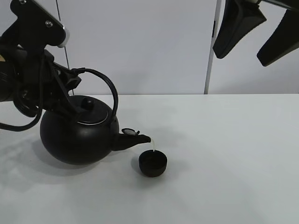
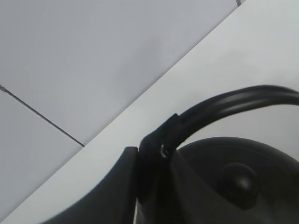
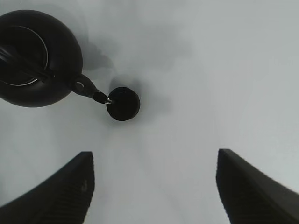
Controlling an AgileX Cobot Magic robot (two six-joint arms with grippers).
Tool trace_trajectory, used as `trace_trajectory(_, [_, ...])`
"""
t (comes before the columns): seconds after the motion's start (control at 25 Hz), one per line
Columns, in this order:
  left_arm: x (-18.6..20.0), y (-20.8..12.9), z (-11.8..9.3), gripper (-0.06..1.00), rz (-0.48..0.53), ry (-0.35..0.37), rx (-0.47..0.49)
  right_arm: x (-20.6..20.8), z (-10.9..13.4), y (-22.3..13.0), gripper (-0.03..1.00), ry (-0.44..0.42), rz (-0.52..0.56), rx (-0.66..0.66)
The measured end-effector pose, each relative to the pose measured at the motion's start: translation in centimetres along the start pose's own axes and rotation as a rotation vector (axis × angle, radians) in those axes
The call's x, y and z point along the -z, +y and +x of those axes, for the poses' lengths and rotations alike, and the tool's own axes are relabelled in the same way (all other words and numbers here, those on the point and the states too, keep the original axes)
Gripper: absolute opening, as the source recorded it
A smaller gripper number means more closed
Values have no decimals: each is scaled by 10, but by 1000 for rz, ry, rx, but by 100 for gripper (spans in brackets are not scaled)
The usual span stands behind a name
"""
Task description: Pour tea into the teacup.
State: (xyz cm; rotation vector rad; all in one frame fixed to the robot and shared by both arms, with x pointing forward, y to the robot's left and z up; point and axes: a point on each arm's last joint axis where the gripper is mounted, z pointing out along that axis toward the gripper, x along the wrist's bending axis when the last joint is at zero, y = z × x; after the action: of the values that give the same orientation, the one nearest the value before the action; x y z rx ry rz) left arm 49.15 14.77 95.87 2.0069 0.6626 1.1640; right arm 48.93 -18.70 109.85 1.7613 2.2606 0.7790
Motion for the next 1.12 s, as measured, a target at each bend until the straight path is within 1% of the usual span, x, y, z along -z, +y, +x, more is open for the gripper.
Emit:
trace_trajectory(0.16, [0,0,0,12,0,0,7,0,0,0,51,0,0,0])
trace_trajectory(0.52, [1,0,1,12,-12,14,183,0,0,0,51,0,0,0])
trace_trajectory(0.6, [1,0,2,12,-19,20,234,0,0,0,51,0,0,0])
trace_trajectory(0.76, [1,2,3,12,-42,36,377,0,0,0,51,0,0,0])
trace_trajectory(0.84, [1,2,4,12,-60,46,456,0,0,0,51,0,0,0])
trace_trajectory(0.92, [4,0,4,12,-91,51,515,0,0,0,51,0,1,0])
trace_trajectory(1.04, [13,-9,3,12,-145,56,578,0,0,0,51,0,1,0])
trace_trajectory(1.12, [18,-19,4,12,-152,59,603,0,0,0,51,0,1,0])
